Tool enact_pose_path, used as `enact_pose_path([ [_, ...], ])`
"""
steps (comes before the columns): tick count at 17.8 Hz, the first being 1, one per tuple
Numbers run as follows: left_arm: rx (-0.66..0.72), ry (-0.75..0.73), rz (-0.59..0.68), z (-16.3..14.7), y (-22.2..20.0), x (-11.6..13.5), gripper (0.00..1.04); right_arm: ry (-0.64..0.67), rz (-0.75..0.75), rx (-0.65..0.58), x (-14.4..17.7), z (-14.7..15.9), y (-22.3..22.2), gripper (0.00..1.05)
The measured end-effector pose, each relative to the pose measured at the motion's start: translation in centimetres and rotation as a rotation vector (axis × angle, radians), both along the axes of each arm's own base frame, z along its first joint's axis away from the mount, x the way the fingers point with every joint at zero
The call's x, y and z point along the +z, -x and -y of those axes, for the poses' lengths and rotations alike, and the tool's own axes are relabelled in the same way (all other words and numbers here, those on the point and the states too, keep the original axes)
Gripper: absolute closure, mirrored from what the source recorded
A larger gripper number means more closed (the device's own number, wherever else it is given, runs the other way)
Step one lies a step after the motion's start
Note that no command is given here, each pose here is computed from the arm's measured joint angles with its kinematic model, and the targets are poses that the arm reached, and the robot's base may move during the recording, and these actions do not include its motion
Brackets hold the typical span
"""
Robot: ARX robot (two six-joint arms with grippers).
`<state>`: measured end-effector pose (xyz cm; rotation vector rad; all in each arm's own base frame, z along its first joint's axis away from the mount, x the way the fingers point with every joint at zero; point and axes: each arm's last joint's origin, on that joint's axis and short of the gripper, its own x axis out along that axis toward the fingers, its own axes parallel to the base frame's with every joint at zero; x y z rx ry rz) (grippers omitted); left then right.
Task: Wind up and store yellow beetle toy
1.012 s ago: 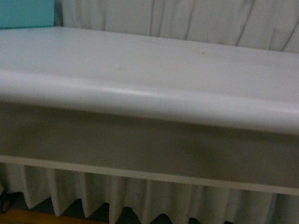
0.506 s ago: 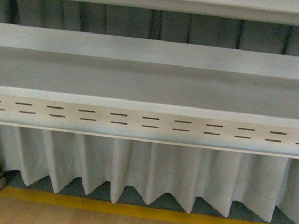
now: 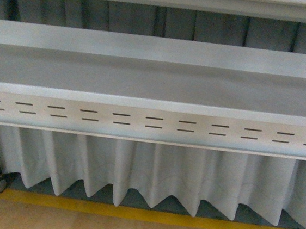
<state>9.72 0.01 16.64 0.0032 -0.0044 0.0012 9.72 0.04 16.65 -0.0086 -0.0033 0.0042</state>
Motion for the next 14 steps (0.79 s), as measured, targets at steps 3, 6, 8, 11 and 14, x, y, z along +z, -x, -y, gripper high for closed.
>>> enact_pose_path([
  [3,0.000,0.000,0.000,0.00,0.00,0.00,0.07,0.000,0.000,0.000,0.00,0.00,0.00,0.07],
  [6,0.000,0.000,0.000,0.00,0.00,0.00,0.07,0.000,0.000,0.000,0.00,0.00,0.00,0.07],
  [8,0.000,0.000,0.000,0.00,0.00,0.00,0.07,0.000,0.000,0.000,0.00,0.00,0.00,0.07],
  [11,0.000,0.000,0.000,0.00,0.00,0.00,0.07,0.000,0.000,0.000,0.00,0.00,0.00,0.07],
  [14,0.000,0.000,0.000,0.00,0.00,0.00,0.07,0.000,0.000,0.000,0.00,0.00,0.00,0.07],
])
